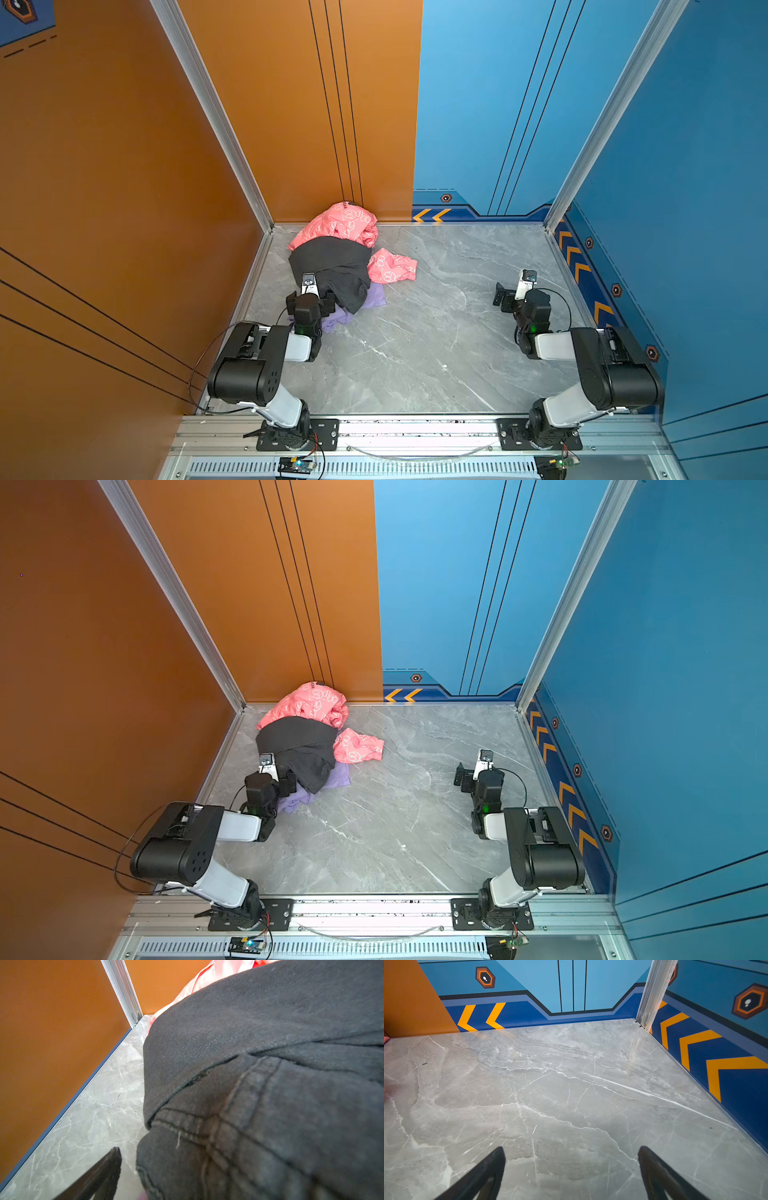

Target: Pick out a specific cloth from the pile

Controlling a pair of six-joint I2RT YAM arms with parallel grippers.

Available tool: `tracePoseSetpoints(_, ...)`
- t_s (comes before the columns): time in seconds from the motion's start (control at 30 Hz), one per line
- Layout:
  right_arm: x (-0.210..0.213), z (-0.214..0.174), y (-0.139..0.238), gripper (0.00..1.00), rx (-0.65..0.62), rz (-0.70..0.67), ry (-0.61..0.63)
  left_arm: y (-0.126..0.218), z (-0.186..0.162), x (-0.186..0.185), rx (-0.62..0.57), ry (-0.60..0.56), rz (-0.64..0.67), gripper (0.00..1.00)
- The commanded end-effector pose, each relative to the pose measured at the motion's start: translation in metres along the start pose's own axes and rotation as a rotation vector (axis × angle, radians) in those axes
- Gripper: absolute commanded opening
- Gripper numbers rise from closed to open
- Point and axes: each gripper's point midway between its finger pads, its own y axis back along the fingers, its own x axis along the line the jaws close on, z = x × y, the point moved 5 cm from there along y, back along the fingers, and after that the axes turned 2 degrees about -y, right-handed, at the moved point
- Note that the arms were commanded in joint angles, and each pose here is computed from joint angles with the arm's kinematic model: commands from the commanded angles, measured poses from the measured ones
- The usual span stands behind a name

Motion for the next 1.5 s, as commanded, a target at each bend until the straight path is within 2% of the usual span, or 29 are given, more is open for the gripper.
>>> tracePoseSetpoints(0.0, 0.0, 0.0, -0.001, 1.0, 0.007, -0.012, 0.009, -0.001, 0.011, -0.001, -0.042, 0.01, -0.018, 0.98)
tracePoseSetpoints(0.47, 0.0, 0.0, -0.001, 1.0, 0.007, -0.012, 0.008, -0.002, 0.012, 0.0, -0.041, 0.014, -0.016, 0.98)
tracePoseSetpoints(0.67, 0.001, 0.0, -0.001, 1.0, 0.008, -0.011, 0.009, 0.004, 0.014, 0.011, -0.048, 0.042, 0.075, 0.98)
tracePoseSetpoints(0.77, 0.001, 0.001, -0.001, 1.0, 0.005, -0.011, 0.008, 0.008, 0.016, 0.006, -0.058, 0.026, 0.055, 0.98)
tracePoseSetpoints(1.1, 0.0, 0.0, -0.001, 1.0, 0.007, -0.013, 0.008, 0.031, 0.048, 0.004, -0.096, -0.037, 0.099, 0.98)
tracePoseSetpoints(1.2, 0.0, 0.0, -0.001, 1.0, 0.007, -0.011, 0.01, 0.044, 0.063, 0.008, -0.072, -0.024, 0.138, 0.98)
tracePoseSetpoints(1.3, 0.0, 0.0, -0.001, 1.0, 0.007, -0.012, 0.009, 0.055, 0.08, 0.01, -0.022, 0.008, 0.123, 0.98)
tracePoseSetpoints(1.47, 0.0, 0.0, -0.001, 1.0, 0.007, -0.012, 0.01, 0.076, 0.096, 0.024, 0.152, 0.096, 0.158, 0.98)
